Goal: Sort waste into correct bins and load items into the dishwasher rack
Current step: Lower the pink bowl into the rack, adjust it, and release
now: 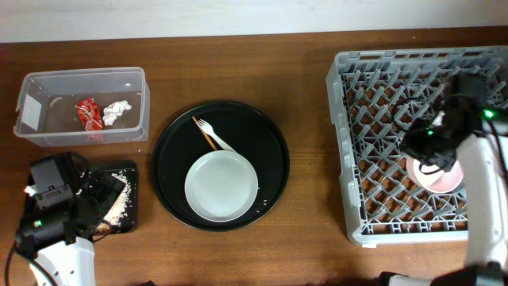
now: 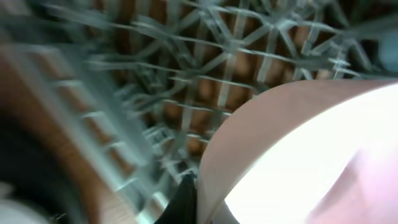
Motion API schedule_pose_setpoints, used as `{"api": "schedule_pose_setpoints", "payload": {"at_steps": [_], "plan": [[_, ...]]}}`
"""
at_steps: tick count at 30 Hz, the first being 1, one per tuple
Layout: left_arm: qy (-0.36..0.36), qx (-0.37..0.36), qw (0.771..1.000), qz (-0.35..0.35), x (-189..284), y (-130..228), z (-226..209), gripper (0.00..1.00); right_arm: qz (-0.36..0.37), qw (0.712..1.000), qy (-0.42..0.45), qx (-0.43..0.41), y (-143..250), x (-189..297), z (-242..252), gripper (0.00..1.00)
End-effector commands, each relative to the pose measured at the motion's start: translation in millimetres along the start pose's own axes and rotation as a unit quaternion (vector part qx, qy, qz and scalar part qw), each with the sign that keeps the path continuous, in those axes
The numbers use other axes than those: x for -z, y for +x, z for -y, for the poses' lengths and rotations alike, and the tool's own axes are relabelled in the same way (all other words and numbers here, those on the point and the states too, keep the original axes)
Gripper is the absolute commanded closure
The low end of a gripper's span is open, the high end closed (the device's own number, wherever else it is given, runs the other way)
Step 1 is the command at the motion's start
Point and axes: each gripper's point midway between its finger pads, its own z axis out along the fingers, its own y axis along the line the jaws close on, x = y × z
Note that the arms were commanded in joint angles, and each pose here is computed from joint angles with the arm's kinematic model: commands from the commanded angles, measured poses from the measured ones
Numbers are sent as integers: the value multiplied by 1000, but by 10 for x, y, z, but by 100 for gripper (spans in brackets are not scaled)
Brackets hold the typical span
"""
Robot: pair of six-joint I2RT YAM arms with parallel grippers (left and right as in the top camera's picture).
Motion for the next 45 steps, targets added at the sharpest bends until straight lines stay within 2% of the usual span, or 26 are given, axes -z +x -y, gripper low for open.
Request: {"api": "schedule_pose_setpoints", "payload": {"at_steps": [1, 5, 7, 14, 19, 22, 26, 30, 35, 39, 42, 44, 45], "plan": [[4, 8, 1000, 14, 59, -66, 9, 1, -12, 985, -163, 55, 27, 192, -368, 96], [4, 8, 1000, 14, 59, -66, 9, 1, -8, 939, -331, 89, 52, 427, -607, 96], [4, 9, 1000, 13, 59, -66, 10, 1, -2, 924, -374, 82, 47, 469, -587, 96], [4, 8, 1000, 14, 59, -66, 9, 1, 0, 912, -404, 67, 3, 158, -427, 96], [4, 8, 1000, 14, 59, -66, 9, 1, 11, 875, -480, 71, -193, 30, -530, 96], [4, 8, 1000, 13, 59, -66, 10, 1, 1, 862, -505, 55, -263, -97, -522, 96], [4, 8, 1000, 14, 59, -66, 9, 1, -9, 865, -501, 22, -323, -270, -366, 96], [4, 9, 1000, 13, 59, -66, 9, 1, 11, 870, -492, -14, -418, -228, -110, 96], [4, 8, 1000, 14, 59, -66, 9, 1, -9, 904, -422, -74, -339, -364, 320, 96], [4, 8, 1000, 14, 59, -66, 9, 1, -24, 912, -401, -86, -274, -409, 394, 96], [4, 8, 1000, 14, 59, -66, 9, 1, -34, 921, -377, -88, -234, -463, 452, 87], [4, 8, 1000, 14, 59, -66, 9, 1, -44, 930, -352, -101, -222, -509, 517, 79], [4, 8, 1000, 14, 59, -66, 9, 1, -48, 934, -338, -107, -219, -528, 551, 71]]}}
